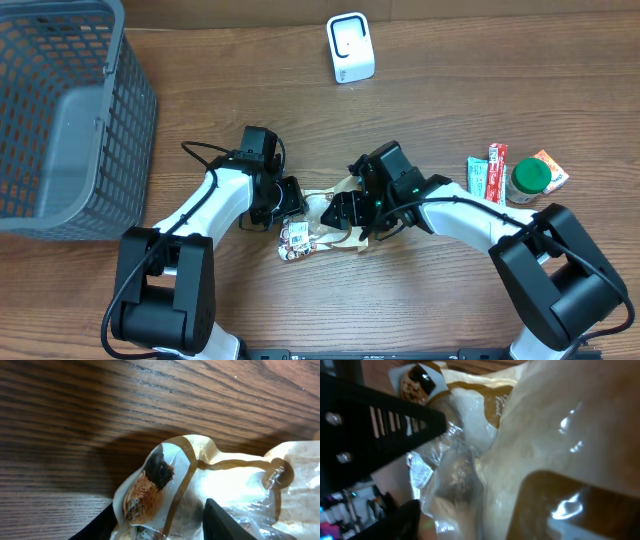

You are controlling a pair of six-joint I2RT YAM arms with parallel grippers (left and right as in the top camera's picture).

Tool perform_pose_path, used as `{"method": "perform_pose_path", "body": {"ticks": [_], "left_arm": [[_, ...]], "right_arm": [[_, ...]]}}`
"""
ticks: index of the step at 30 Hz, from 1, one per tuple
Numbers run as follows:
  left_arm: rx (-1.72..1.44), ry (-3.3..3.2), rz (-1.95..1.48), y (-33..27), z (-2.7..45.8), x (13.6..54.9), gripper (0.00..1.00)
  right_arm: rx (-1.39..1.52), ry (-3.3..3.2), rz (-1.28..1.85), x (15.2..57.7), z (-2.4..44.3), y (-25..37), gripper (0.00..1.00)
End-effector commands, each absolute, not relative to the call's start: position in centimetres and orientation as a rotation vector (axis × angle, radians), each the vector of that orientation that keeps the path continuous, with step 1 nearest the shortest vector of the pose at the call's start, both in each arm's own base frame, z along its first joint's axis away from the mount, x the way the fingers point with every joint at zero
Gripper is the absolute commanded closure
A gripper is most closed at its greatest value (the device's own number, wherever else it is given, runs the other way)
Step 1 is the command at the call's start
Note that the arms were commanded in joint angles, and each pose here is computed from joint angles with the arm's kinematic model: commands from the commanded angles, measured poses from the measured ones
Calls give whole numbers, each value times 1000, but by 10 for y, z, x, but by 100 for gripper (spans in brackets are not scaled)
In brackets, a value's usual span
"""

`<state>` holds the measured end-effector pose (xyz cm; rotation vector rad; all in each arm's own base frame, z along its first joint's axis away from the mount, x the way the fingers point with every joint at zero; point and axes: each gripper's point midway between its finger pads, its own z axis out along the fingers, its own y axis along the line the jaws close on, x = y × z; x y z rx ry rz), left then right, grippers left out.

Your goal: Scan the item barcode

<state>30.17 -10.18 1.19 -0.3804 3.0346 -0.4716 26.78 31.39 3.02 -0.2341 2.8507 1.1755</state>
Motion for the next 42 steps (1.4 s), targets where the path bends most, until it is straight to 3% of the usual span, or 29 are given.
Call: {"method": "perform_pose_path", "body": {"ticks": [1, 4, 7, 14, 22, 23, 24, 33, 38, 42], "left_arm": [[-367, 3046, -476, -104, 9, 297, 59], [-366, 3045, -474, -104, 9, 298, 51], [-365, 3031, -473, -103, 9, 301, 39], [-358, 2984, -436, -98, 11, 314, 28], [-376, 2928, -436, -80, 27, 336, 21], [-371, 2910, -431, -72, 38, 345, 18], [-368, 2900, -428, -68, 43, 350, 16], [-450, 2816, -333, -21, 83, 381, 7], [-372, 2800, -36, 29, 88, 385, 0], [-388, 2788, 180, 61, 89, 381, 0]], "right_arm": [[-250, 2840, 1233, 265, 32, 319, 40], [-250, 2839, 1231, 265, 32, 319, 51], [-266, 2834, 1228, 265, 32, 319, 52], [-269, 2836, 1221, 265, 31, 319, 72], [-246, 2835, 1219, 269, 31, 315, 73], [-226, 2840, 1214, 272, 30, 311, 88], [-213, 2849, 1213, 272, 30, 308, 96], [-483, 2624, 1598, 271, 81, 293, 96], [-497, 2555, 1573, 277, 107, 265, 96], [-523, 2488, 1525, 279, 132, 245, 96]]}}
